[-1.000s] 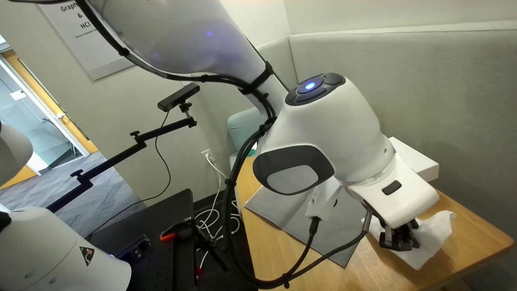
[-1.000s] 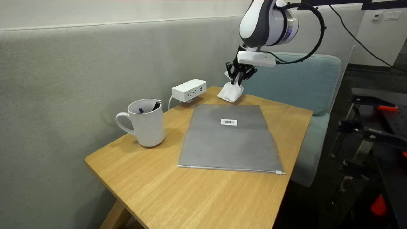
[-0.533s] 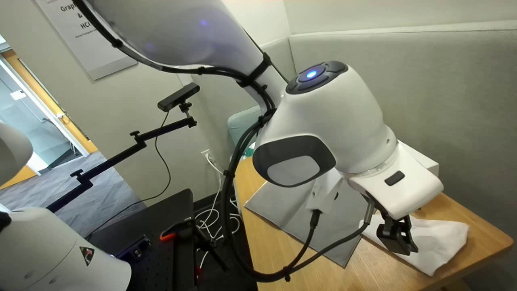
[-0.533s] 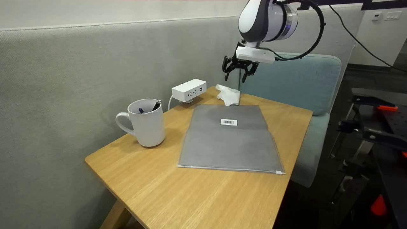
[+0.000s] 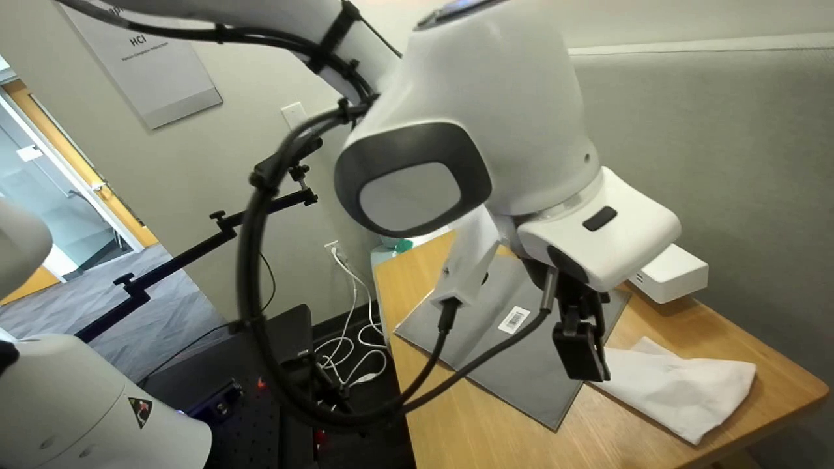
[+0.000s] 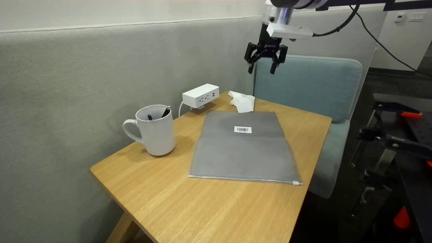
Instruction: Move the white napkin to the right
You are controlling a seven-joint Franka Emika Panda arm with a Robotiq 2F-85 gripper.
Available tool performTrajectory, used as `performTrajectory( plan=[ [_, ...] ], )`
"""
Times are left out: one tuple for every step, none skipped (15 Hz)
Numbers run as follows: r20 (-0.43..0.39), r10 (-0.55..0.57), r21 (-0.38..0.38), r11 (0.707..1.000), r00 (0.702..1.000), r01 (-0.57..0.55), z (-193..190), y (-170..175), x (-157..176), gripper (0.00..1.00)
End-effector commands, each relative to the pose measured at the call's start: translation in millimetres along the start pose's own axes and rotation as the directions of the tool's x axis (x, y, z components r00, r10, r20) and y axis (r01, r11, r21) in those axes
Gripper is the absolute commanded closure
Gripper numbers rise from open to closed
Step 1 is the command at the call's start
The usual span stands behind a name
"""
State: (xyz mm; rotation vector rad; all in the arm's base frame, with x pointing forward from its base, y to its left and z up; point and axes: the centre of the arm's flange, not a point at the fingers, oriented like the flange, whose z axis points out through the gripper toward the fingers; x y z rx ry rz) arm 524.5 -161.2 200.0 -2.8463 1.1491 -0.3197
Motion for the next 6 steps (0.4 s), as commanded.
performTrajectory(
  plan=[
    [0.013, -0.073, -0.026, 0.997, 0.997, 0.074, -56, 19, -26, 0.0],
    [0.015, -0.082, -0.03, 0.996, 0.997, 0.083, -63, 22, -28, 0.0],
    [0.018, -0.091, -0.033, 0.995, 0.996, 0.091, -67, 24, -30, 0.0],
    [0.018, -0.1, -0.036, 0.994, 0.995, 0.101, -71, 25, -31, 0.0],
    [0.02, -0.107, -0.039, 0.993, 0.994, 0.107, -74, 27, -33, 0.0],
    [0.028, -0.116, -0.034, 0.993, 0.993, 0.117, -77, 27, -34, 0.0]
  ],
)
